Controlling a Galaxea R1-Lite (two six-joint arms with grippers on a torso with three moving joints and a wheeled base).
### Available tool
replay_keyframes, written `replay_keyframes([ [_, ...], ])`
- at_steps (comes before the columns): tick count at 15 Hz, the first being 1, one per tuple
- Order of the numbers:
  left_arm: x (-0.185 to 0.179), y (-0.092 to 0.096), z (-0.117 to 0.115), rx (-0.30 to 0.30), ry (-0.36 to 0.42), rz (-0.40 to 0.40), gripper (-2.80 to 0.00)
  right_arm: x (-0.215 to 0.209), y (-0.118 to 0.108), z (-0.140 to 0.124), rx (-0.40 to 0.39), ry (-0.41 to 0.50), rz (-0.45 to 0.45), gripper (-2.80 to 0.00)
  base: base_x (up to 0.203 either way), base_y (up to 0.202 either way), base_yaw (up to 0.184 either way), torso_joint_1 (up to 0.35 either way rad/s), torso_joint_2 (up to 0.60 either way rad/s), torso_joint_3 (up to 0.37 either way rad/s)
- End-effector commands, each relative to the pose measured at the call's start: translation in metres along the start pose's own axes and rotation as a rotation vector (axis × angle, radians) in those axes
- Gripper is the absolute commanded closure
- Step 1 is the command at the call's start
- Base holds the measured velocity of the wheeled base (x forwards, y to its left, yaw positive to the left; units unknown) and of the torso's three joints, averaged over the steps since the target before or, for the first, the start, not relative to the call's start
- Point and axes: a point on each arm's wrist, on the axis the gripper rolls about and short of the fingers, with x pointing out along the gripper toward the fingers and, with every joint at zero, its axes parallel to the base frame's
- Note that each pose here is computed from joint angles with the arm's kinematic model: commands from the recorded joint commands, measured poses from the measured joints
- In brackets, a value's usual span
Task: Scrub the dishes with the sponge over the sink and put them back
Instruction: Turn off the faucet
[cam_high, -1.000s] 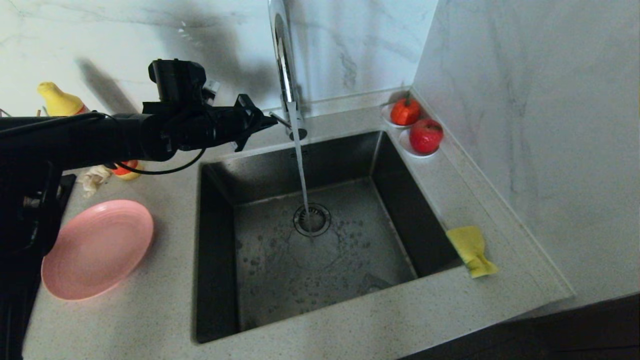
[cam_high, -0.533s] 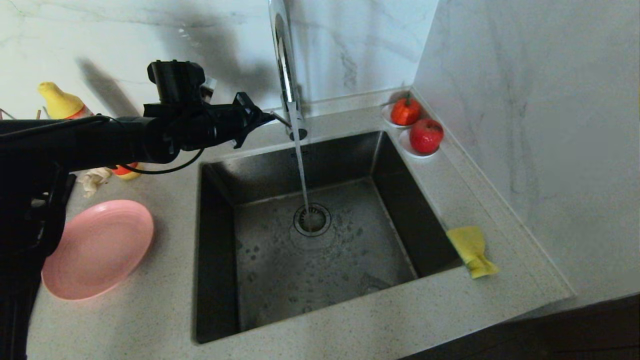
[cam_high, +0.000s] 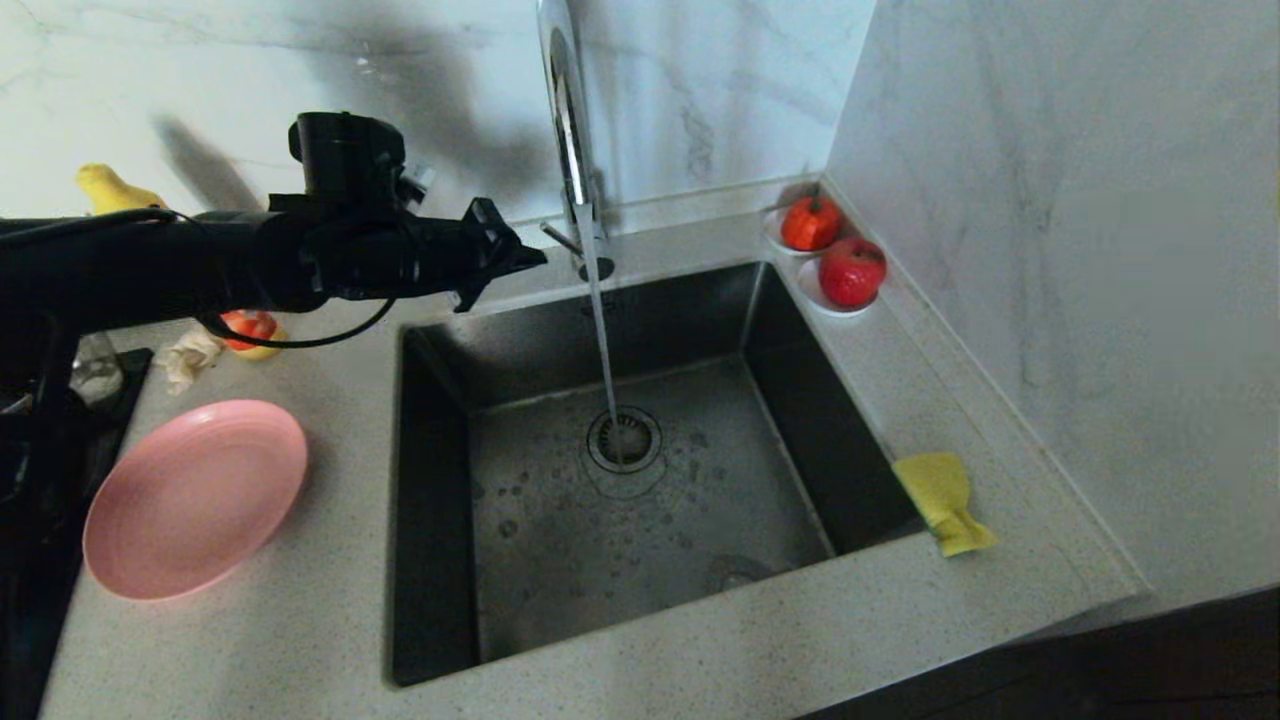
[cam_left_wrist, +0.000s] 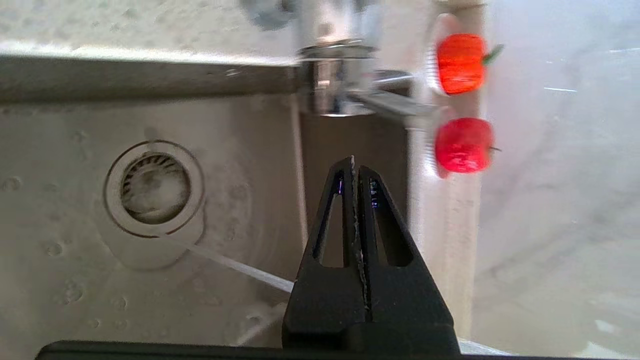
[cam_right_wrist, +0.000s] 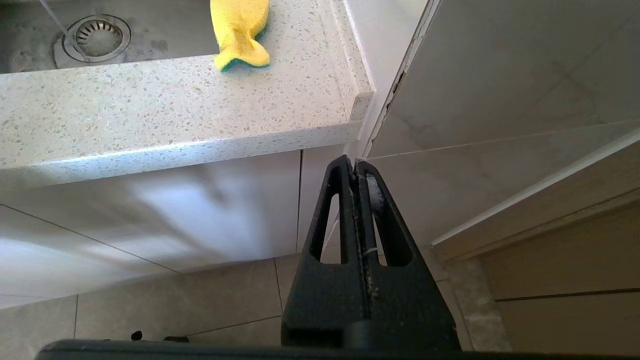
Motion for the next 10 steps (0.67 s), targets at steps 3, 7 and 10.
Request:
replay_keyframes([
  [3,-0.006,-0.008,0.003,-0.001,0.007,-0.040,0.00,0.000,0.000,0.000,-0.001,0.002,0.000,0.00,0.000,0.000,0.000,0.000,0.00,0.000],
  [7,0.003,-0.001,0.001,-0.015,0.013,-0.036,0.00,0.000,0.000,0.000,-0.001,0.002,0.000,0.00,0.000,0.000,0.000,0.000,0.00,0.000],
  [10,0.006,0.000,0.003,-0.030,-0.011,-0.056,0.00,0.000,0.000,0.000,-0.001,0.002,0.000,0.00,0.000,0.000,0.000,0.000,0.00,0.000],
])
